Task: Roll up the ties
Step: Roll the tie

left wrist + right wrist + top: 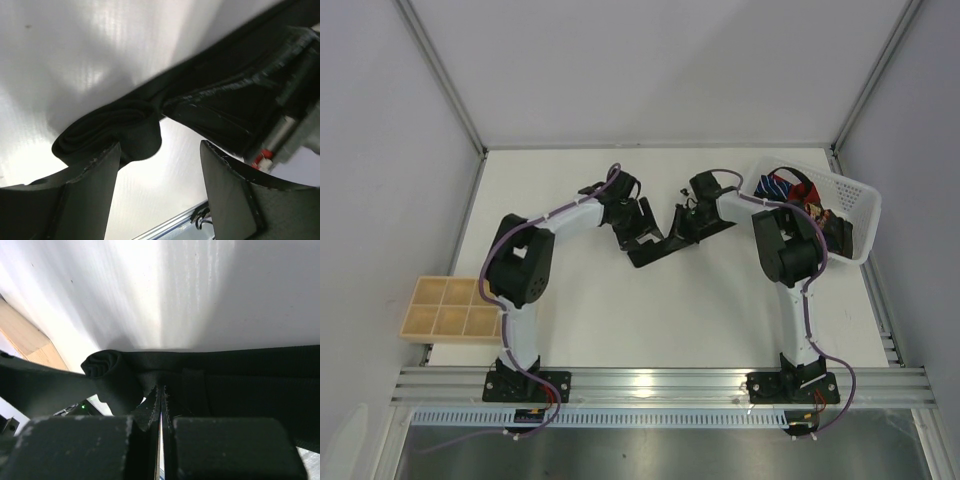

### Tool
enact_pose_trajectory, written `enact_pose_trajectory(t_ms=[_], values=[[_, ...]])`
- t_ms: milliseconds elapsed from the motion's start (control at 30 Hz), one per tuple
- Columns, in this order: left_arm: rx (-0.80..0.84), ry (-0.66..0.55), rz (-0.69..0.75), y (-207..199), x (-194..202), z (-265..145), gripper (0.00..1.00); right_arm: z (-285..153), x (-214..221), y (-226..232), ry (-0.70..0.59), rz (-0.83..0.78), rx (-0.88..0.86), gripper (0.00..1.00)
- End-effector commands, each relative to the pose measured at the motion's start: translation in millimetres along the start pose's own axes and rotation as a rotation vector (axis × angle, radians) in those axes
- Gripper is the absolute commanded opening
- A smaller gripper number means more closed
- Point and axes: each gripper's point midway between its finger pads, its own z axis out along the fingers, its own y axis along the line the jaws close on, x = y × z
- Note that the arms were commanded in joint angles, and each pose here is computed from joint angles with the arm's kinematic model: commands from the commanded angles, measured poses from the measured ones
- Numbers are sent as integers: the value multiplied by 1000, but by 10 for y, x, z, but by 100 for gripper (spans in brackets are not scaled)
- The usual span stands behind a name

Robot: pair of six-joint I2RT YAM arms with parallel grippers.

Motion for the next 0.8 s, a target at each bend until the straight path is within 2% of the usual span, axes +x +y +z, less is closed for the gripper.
enact_pose_trajectory(t_ms=[0,400,667,767], values=[[193,-72,92,-427,-96,-314,71,-180,-120,205,-47,-36,-47,0],[315,-106,130,-447,-136,-627,71,-461,-219,566,-84,-83,-97,1],[432,-243,313,-509,-314,-1105,74,-462,-108,933,-37,-123,-169,3],[472,-247,345,-422,-319,-1162,78,-327,-36,1008,8,-116,-187,3]])
